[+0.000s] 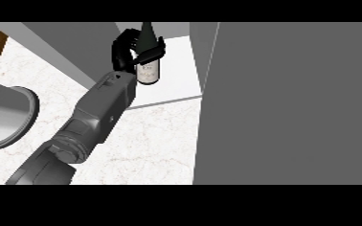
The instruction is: Pick up the wine, place it into the cabinet and close the cabinet
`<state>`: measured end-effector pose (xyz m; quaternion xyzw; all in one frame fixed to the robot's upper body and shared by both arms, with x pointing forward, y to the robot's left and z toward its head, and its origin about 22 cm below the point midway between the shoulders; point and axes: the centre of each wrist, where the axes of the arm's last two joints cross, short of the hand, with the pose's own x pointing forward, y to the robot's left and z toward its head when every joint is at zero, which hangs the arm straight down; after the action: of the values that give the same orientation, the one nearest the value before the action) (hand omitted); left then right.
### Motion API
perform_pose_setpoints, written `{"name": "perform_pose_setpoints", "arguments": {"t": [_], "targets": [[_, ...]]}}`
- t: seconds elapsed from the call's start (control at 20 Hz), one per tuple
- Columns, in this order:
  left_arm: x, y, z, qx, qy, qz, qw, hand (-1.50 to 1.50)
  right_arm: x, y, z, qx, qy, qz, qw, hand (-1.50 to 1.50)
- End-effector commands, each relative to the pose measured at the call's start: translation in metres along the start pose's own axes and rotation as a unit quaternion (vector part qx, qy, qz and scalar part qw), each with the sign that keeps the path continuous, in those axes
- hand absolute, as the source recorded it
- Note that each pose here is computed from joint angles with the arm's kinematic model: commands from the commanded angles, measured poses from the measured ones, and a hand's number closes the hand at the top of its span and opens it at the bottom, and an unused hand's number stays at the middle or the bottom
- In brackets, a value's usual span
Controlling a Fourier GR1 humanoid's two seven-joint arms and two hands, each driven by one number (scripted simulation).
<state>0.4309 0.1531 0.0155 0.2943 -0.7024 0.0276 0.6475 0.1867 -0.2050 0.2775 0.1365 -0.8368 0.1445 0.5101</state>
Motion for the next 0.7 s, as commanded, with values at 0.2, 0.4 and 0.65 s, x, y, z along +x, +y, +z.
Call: {"name": "perform_pose_setpoints", "arguments": {"t": [0.2,0.4,0.65], "targets": [[-0.014,0.022,-0.011,-0.010,0.005,-0.027,0.9996,-1.50,0.002,0.003,0.002,0.020,-0.012,0.001,1.000,-1.50],[-0.023,0.027,-0.008,-0.009,0.022,-0.028,0.9993,-1.50,0.006,0.004,0.008,0.019,-0.013,-0.002,1.000,-1.50],[-0.020,0.022,-0.007,-0.014,0.033,-0.013,0.9993,-1.50,0.001,0.002,0.001,0.016,-0.008,-0.008,1.000,-1.50]]}}
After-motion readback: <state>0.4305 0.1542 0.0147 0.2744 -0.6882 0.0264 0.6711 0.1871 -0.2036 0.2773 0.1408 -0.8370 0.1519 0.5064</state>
